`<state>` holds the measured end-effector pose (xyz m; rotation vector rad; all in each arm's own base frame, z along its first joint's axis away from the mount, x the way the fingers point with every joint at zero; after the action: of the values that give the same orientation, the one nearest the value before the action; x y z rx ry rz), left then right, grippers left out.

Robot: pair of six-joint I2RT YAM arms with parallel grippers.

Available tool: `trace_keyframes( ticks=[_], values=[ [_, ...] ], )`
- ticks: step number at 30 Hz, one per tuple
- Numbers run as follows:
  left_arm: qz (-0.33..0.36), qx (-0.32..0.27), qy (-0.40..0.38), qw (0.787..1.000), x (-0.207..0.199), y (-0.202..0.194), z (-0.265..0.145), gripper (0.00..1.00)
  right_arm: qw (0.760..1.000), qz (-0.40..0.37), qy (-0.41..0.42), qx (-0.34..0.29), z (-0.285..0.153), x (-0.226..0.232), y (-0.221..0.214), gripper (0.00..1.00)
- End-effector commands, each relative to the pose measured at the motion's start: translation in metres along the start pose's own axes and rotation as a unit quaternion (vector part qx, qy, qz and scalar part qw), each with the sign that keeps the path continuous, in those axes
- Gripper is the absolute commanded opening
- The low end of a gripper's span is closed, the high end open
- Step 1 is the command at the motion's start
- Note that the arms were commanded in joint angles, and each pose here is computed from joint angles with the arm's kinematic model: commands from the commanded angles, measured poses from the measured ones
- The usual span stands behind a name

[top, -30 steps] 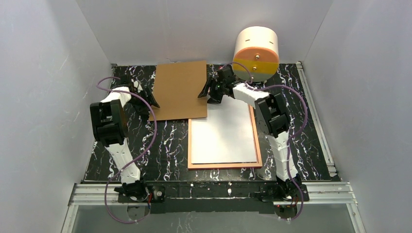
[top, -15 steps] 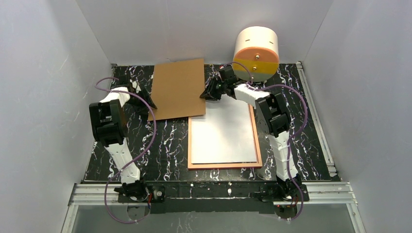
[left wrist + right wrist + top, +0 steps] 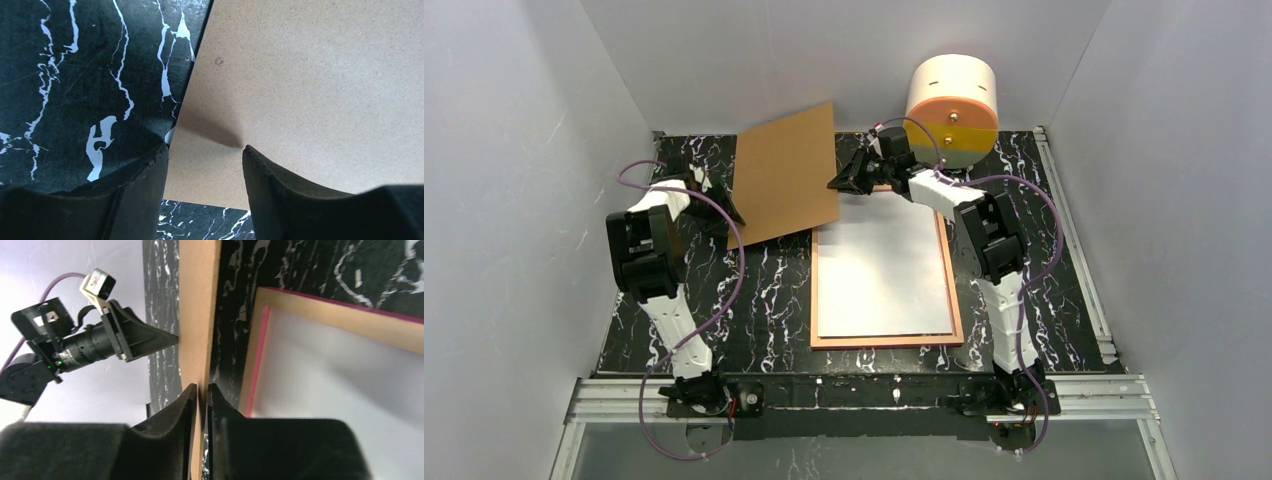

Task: Put the photo into the frame

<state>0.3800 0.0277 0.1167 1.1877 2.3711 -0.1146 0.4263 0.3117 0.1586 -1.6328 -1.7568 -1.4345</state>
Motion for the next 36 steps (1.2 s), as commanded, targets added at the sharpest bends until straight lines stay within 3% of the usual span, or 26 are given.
trace_keyframes(
  ticks=[1,7,9,14,19,25,26,28,32,36],
  values=[
    [-0.012,0.046,-0.017,0.999,-0.005,-0.02,0.0,0.54,0.995,-0.036,0.082,0.039,-0.003,0.045,-0.013,0.25],
    [-0.014,0.044,-0.018,0.999,-0.004,-0.024,-0.002,0.54,0.994,-0.037,0.086,0.056,-0.003,0.051,-0.021,0.3],
    [-0.013,0.044,-0.019,0.999,-0.004,-0.025,-0.004,0.54,0.994,-0.039,0.08,0.056,-0.004,0.052,-0.023,0.25],
    [-0.013,0.035,-0.023,0.999,-0.007,-0.026,-0.012,0.54,0.996,-0.047,0.059,0.043,-0.012,0.057,-0.023,0.01],
    [-0.013,0.007,-0.027,1.0,-0.02,-0.021,-0.037,0.62,0.995,-0.087,0.037,0.017,-0.036,0.081,-0.013,0.01],
    [-0.004,-0.064,-0.038,0.997,-0.04,-0.016,-0.085,0.75,0.988,-0.149,0.029,-0.011,-0.095,0.132,-0.002,0.01],
    [-0.003,-0.076,-0.037,0.996,-0.042,-0.016,-0.094,0.79,0.987,-0.157,0.023,-0.015,-0.107,0.14,-0.001,0.01],
    [0.0,-0.111,-0.019,0.994,-0.043,-0.015,-0.109,0.97,0.985,-0.172,0.008,-0.02,-0.129,0.152,-0.002,0.01],
    [0.001,-0.188,0.036,0.982,-0.032,-0.016,-0.13,0.98,0.983,-0.184,-0.023,-0.018,-0.176,0.166,-0.006,0.01],
    [-0.053,-0.179,0.028,0.982,-0.014,-0.019,-0.126,0.98,0.979,-0.194,-0.069,-0.018,-0.221,0.178,-0.015,0.01]
  ],
)
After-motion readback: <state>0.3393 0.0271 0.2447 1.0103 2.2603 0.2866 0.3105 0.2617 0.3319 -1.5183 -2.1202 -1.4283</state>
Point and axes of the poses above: each gripper's point midway between its finger pads, its own z axis out along the fingers, its own x axis along the line the jaws close on, y = z × x, the point moved 10 cm from there along -z, back along the fingers, and after that the axes turned 11 degrees about -z, right-handed, at the moved point
